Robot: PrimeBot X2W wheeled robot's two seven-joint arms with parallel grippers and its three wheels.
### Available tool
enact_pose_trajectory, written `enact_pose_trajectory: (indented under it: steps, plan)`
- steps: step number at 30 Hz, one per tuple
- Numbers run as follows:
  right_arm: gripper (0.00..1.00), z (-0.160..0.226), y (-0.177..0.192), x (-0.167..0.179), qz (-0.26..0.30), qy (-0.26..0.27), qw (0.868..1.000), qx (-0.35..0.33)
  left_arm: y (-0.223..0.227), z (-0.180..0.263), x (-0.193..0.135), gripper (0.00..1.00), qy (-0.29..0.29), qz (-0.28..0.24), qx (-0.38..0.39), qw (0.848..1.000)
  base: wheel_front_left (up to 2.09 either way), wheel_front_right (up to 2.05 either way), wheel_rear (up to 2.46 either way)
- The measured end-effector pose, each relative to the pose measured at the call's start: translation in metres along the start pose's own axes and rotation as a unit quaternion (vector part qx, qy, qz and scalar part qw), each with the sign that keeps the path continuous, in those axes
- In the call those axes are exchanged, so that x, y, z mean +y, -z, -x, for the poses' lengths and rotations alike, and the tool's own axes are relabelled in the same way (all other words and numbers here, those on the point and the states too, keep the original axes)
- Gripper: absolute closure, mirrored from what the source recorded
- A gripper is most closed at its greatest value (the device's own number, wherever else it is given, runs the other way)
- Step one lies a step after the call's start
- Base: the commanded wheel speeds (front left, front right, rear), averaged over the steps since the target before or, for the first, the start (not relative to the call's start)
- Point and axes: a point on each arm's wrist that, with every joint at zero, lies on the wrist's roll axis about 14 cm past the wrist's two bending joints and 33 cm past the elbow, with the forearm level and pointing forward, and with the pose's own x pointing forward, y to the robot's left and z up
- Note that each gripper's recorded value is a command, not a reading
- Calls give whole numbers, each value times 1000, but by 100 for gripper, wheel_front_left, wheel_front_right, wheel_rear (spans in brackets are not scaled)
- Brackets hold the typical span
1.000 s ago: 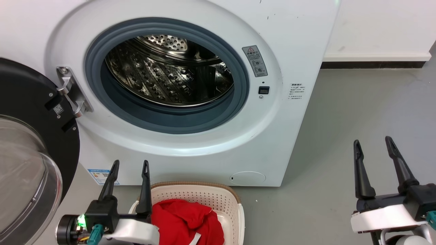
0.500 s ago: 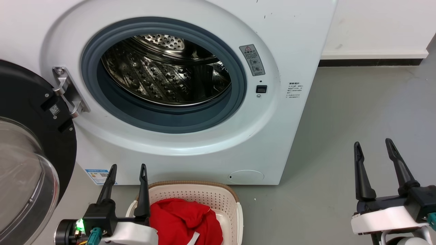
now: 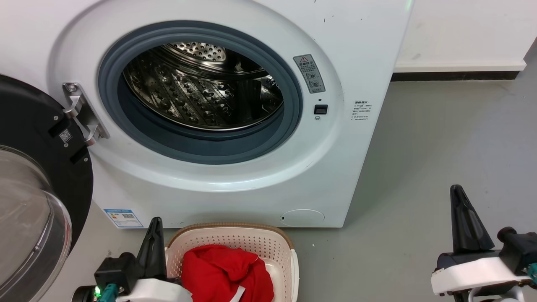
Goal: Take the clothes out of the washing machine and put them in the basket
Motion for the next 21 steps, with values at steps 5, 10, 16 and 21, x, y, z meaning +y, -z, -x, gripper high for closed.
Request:
enact_pose_trajectory:
  steps: [5, 10, 16, 21]
  plan:
    - [100, 1, 5, -4, -52, 13, 998, 11, 5, 0, 5, 100, -11, 51, 14, 999, 0, 0, 0]
    - [100, 1, 10, -7, -103, 26, 994, 21, 6, -3, 9, 100, -22, 99, 21, 995, 0, 0, 0]
    - [100, 0, 14, -11, -167, 40, 985, 29, 10, -3, 13, 100, -32, 162, 33, 986, 0, 0, 0]
    - [100, 1, 20, -13, -211, 50, 976, 38, 10, -6, 14, 100, -37, 203, 35, 978, 0, 0, 0]
